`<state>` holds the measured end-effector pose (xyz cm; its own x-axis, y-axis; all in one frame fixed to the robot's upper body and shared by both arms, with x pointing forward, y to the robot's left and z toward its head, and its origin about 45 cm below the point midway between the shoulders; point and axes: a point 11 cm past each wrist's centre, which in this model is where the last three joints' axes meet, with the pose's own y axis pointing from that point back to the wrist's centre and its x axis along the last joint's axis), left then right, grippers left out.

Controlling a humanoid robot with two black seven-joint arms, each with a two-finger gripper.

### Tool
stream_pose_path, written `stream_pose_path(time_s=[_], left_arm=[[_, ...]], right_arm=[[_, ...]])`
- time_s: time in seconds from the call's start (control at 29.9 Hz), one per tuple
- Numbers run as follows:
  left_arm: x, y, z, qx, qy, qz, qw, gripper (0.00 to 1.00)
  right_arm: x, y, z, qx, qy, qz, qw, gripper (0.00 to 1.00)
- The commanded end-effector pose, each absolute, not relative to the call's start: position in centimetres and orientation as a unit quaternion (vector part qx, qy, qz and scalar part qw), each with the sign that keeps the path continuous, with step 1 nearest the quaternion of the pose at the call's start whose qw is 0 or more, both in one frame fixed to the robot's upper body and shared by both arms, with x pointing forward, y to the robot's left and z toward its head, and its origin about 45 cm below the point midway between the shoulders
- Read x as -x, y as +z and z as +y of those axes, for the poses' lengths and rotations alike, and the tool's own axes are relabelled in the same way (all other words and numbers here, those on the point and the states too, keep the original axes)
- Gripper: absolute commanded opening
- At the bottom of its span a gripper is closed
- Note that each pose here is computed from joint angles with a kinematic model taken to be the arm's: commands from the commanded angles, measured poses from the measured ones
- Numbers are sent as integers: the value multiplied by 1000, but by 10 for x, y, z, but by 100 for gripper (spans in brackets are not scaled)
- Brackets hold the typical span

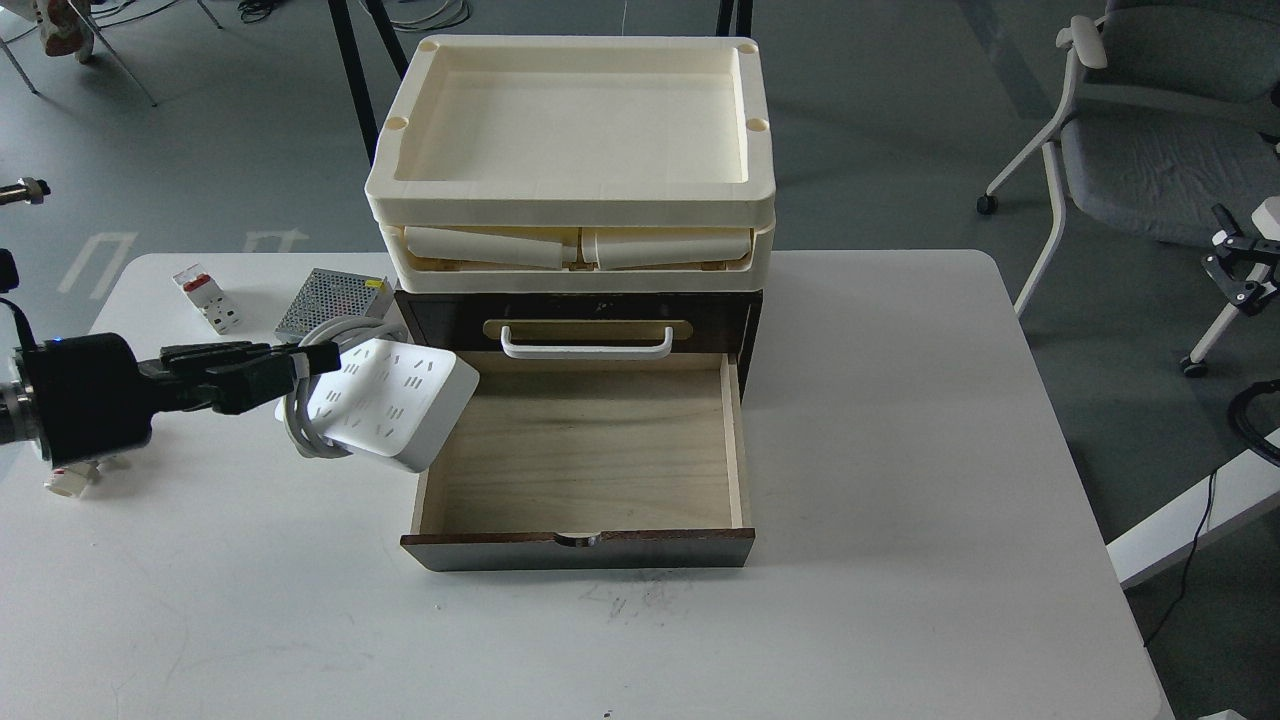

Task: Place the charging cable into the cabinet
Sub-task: 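Lift the power strip and carry it over the open drawer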

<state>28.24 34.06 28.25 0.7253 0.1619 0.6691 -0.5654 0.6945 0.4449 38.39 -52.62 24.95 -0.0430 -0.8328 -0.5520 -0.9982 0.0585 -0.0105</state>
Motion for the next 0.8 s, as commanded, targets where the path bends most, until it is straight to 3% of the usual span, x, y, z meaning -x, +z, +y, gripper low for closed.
stream_pose_path(time_s=[0.0,0.37,0.77], left_arm=[[-285,260,303,-272,207,-260,903,0],[-313,196,277,-254,230,-200,918,0],[-304,137,283,-286,244,-151,914,0]], right_arm=[[-383,250,-528,657,193,698,211,100],[-382,248,-528,657,194,698,210,100],[-378,242,-530,653,198,701,206,100]])
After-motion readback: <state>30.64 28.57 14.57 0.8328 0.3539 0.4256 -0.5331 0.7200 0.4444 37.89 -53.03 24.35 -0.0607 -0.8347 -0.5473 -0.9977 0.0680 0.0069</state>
